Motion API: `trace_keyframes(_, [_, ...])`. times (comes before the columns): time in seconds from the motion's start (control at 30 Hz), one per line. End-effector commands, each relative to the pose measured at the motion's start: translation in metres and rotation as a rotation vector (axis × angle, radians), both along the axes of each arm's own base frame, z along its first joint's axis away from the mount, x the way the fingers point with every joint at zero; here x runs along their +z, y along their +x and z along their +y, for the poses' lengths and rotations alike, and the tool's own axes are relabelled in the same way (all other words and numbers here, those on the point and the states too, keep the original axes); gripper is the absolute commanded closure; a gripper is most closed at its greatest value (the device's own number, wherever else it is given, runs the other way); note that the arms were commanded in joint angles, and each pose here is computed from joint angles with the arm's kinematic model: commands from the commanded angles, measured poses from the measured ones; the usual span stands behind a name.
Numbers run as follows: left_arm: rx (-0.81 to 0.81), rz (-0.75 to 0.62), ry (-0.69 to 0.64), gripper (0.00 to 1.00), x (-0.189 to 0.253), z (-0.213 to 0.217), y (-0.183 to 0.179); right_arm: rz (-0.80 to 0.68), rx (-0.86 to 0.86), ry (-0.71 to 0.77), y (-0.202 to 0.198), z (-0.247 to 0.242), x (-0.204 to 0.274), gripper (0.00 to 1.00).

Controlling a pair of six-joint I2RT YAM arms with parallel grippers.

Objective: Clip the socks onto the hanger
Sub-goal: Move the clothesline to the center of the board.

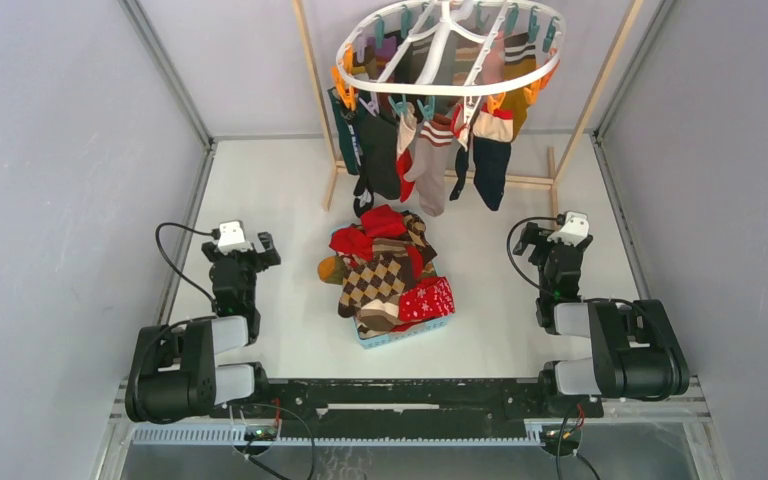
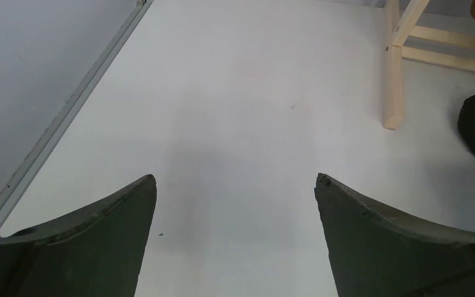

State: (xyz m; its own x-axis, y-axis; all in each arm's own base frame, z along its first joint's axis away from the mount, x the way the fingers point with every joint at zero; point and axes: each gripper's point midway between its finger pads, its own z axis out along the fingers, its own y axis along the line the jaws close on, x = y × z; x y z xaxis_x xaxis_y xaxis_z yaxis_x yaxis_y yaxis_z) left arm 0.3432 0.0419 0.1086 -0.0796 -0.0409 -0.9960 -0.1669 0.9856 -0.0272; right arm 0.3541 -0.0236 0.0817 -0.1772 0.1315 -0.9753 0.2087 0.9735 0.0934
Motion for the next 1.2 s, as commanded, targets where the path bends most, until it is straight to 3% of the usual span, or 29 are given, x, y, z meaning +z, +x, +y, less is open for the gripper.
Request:
trace_keyframes(0.0, [0.010,-0.077,0.026,0.00,0.027,0.002,0.011,-0.072,0.000,0.010,0.011,0.000,0.023,0.00])
trace_keyframes(0.43, [0.012,-0.079,0.027,0.00,0.028,0.003,0.011,-0.071,-0.002,0.010,0.011,0.000,0.023,0.00])
trace_keyframes(0.53, [0.028,-0.079,0.012,0.00,0.036,0.006,0.012,-0.083,-0.059,-0.011,0.010,-0.004,0.034,0.00])
trace_keyframes(0.63, [0.029,-0.010,-0.002,0.00,0.056,0.011,0.018,-0.024,-0.249,-0.034,0.010,-0.018,0.056,0.00])
trace_keyframes(0.7, [-0.015,0.037,0.021,0.00,0.075,0.007,0.022,0.015,-0.246,-0.015,0.017,-0.017,0.071,0.00])
trace_keyframes(0.77, [-0.060,0.082,0.040,0.00,0.091,0.004,0.024,0.018,-0.213,0.035,0.024,-0.013,0.084,0.00])
trace_keyframes(0.97, [-0.075,0.123,-0.076,0.00,0.133,0.007,0.028,-0.089,-0.227,0.413,0.036,-0.037,0.113,0.00])
trace_keyframes(1.03, [-0.086,0.125,-0.098,0.00,0.141,0.005,0.029,-0.039,-0.174,0.380,0.044,-0.039,0.107,0.00])
trace_keyframes(1.17, [-0.097,0.134,-0.106,0.00,0.141,0.002,0.025,0.155,-0.330,0.386,0.048,-0.067,0.069,0.07])
